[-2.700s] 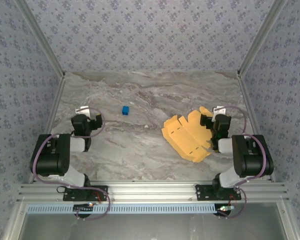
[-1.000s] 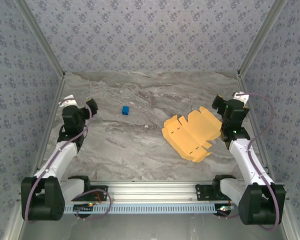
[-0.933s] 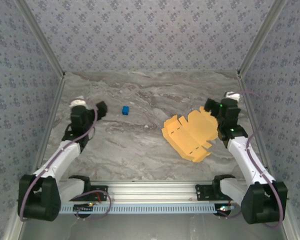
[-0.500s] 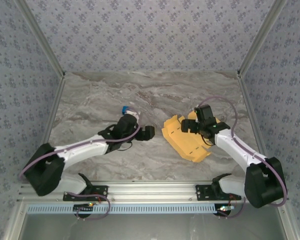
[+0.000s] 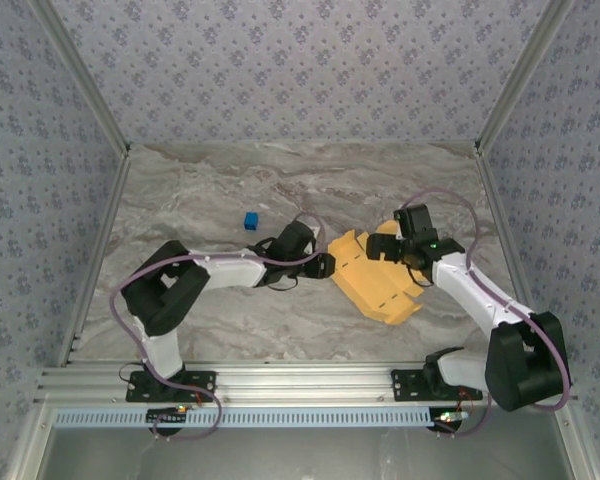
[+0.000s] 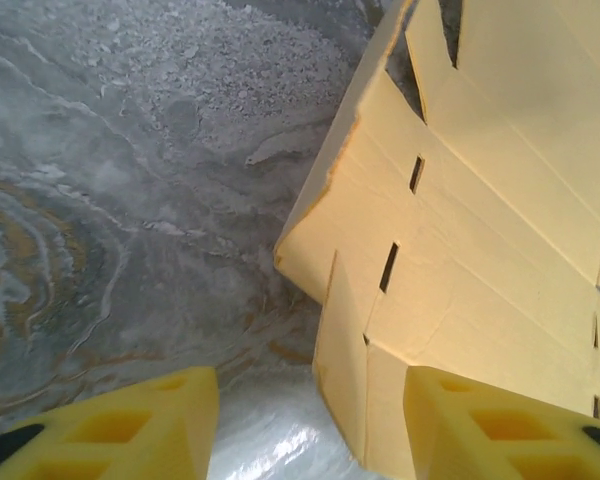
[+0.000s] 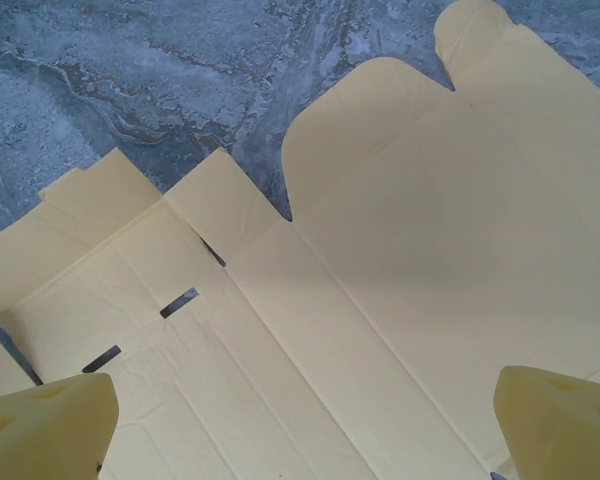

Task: Fold the paper box

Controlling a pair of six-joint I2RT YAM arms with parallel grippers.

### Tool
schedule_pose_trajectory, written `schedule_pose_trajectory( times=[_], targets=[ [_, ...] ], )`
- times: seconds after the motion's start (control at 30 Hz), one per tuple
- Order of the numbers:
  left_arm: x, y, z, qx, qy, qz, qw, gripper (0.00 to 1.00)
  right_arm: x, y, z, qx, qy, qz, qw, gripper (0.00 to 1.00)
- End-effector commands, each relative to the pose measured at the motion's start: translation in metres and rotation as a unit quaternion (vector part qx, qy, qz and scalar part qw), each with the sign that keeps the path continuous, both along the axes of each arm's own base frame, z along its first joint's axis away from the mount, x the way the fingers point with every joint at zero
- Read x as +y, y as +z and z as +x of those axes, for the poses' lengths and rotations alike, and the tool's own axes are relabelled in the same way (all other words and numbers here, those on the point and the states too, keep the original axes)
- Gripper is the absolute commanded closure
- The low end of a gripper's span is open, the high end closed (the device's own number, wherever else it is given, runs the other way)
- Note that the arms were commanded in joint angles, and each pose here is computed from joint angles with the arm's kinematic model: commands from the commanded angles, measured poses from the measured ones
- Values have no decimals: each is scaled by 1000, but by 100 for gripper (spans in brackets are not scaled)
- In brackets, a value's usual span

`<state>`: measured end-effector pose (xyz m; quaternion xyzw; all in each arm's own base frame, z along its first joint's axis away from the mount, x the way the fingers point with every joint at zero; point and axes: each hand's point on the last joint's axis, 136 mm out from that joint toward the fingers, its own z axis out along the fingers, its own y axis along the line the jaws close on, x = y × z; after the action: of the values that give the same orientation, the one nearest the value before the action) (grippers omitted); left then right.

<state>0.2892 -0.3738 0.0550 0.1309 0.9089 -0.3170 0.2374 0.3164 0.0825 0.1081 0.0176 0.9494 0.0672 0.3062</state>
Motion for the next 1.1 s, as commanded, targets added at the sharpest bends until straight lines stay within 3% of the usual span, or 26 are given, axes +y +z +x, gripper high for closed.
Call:
schedule_pose_trajectory(
  times=[0.0,0.3,0.43,0.63,0.77,0.9,1.07],
  targets=[
    [-22,11,2,-8,-23,-35,999,57,-1,5,0,2,10,-4,1000,1],
    [-30,24,5,-39,-65,-36,996,89,6,18,5,-10,30,14,999,1],
    [-19,60,4,-97,-124,2,988,94,22,52,13,-49,73,27,996,1],
    [33,134,12,-183,-178,65,965,100,37,127,25,-155,143,15,977,3],
    [61,187,8,-244,-215,87,942,100,54,172,24,-224,217,26,950,6],
    [76,220,2,-292,-247,121,916,100,83,206,12,-276,328,26,903,13],
    [86,248,3,-317,-265,153,897,100,109,210,-5,-292,433,1,853,15]
  ],
)
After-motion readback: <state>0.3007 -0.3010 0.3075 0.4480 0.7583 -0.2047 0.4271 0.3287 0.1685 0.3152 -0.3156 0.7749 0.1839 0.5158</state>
